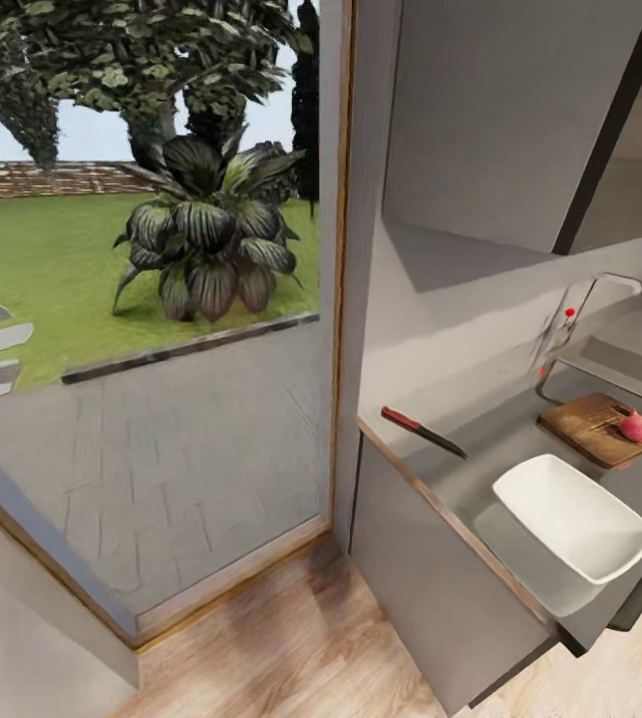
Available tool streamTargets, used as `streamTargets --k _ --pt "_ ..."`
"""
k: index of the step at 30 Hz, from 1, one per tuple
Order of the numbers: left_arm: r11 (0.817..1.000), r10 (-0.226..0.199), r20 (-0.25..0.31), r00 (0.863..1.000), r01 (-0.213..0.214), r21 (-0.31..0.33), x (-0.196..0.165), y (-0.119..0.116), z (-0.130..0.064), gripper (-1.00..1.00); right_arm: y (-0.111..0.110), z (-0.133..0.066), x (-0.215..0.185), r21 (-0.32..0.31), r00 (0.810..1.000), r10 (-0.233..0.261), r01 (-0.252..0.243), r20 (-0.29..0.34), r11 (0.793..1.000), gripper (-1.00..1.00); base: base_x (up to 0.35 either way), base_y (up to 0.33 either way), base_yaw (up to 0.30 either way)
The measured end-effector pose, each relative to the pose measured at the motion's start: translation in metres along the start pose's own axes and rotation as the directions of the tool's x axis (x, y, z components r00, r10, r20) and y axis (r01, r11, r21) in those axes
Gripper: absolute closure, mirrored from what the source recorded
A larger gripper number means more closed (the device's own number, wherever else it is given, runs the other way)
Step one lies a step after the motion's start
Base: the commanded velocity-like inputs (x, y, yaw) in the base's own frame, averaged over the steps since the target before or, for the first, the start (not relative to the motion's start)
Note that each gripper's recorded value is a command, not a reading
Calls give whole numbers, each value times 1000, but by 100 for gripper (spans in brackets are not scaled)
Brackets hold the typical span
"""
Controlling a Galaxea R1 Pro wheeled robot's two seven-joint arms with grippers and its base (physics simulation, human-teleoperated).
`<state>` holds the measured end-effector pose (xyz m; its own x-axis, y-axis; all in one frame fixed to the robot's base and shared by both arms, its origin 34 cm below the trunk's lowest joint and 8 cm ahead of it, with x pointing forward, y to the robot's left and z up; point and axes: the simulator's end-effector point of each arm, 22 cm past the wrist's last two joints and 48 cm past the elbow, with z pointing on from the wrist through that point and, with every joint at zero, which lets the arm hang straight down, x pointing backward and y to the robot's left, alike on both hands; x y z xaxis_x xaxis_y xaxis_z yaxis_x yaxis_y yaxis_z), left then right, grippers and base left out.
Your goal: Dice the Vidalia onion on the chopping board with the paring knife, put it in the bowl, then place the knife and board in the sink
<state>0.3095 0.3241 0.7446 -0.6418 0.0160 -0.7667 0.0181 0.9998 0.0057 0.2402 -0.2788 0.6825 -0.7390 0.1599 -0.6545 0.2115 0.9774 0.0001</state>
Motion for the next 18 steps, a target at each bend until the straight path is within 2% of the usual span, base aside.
streamTargets --k 18 --pt "1000 -1 6 1000 1 0 -1 -1 0 -100 1 1 -3 -2 1000 1 -1 8 1000 -100 7 12 -264"
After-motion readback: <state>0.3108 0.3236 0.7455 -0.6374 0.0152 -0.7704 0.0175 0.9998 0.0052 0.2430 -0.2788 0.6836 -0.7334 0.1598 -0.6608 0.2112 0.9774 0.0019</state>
